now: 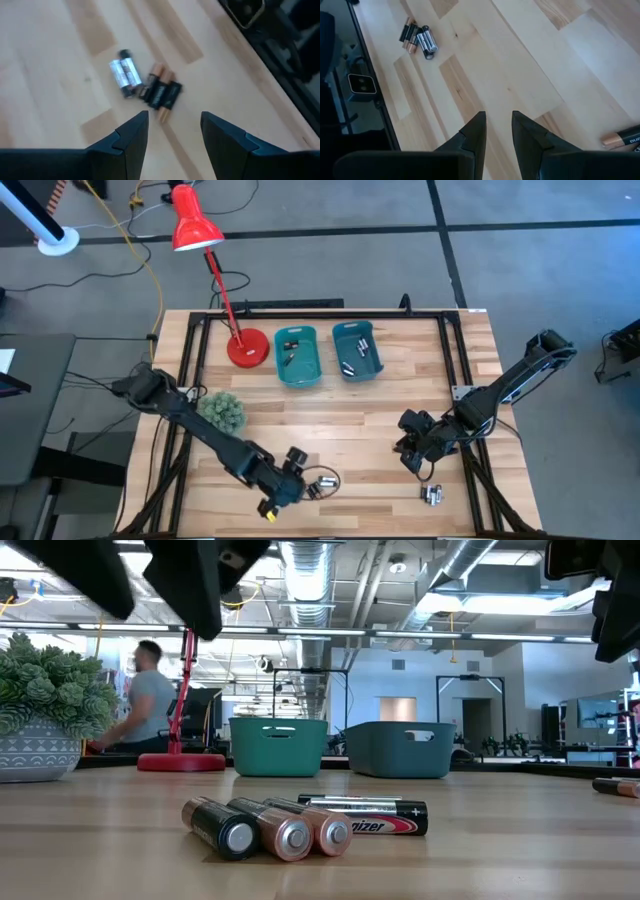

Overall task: Sort batteries
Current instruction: Put the black battery into the green bin

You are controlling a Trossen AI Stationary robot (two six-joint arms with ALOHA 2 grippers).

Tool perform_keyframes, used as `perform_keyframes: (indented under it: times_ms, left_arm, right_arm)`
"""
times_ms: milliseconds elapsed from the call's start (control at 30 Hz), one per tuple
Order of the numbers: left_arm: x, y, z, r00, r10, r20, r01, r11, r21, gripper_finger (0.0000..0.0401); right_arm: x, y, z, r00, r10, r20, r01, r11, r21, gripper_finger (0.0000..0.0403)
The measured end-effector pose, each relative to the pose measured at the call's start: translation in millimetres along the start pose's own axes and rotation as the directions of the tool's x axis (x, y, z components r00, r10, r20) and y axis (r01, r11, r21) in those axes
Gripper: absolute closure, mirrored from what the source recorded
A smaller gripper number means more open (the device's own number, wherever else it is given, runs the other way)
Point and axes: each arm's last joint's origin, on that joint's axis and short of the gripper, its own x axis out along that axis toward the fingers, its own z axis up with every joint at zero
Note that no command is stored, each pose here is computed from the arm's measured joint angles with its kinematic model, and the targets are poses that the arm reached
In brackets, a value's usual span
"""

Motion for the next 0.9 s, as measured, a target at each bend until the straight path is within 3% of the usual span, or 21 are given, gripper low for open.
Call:
perform_keyframes:
  times_ms: [300,900]
  left_arm:
    - [31.4,-4.4,-5.8,0.998,-0.028,-0.047,0.029,1.0,0.006,0.0223]
    - [46.3,7.9,-14.4,0.994,-0.038,-0.102,0.038,0.999,-0.002,0.0223]
  right_arm:
    - [0.0,0.4,0.2,1.0,0.004,0.002,-0.004,1.0,0.0,0.0294]
    - [0.1,1.5,0.7,1.0,0.013,0.006,-0.013,1.0,0.0,0.0294]
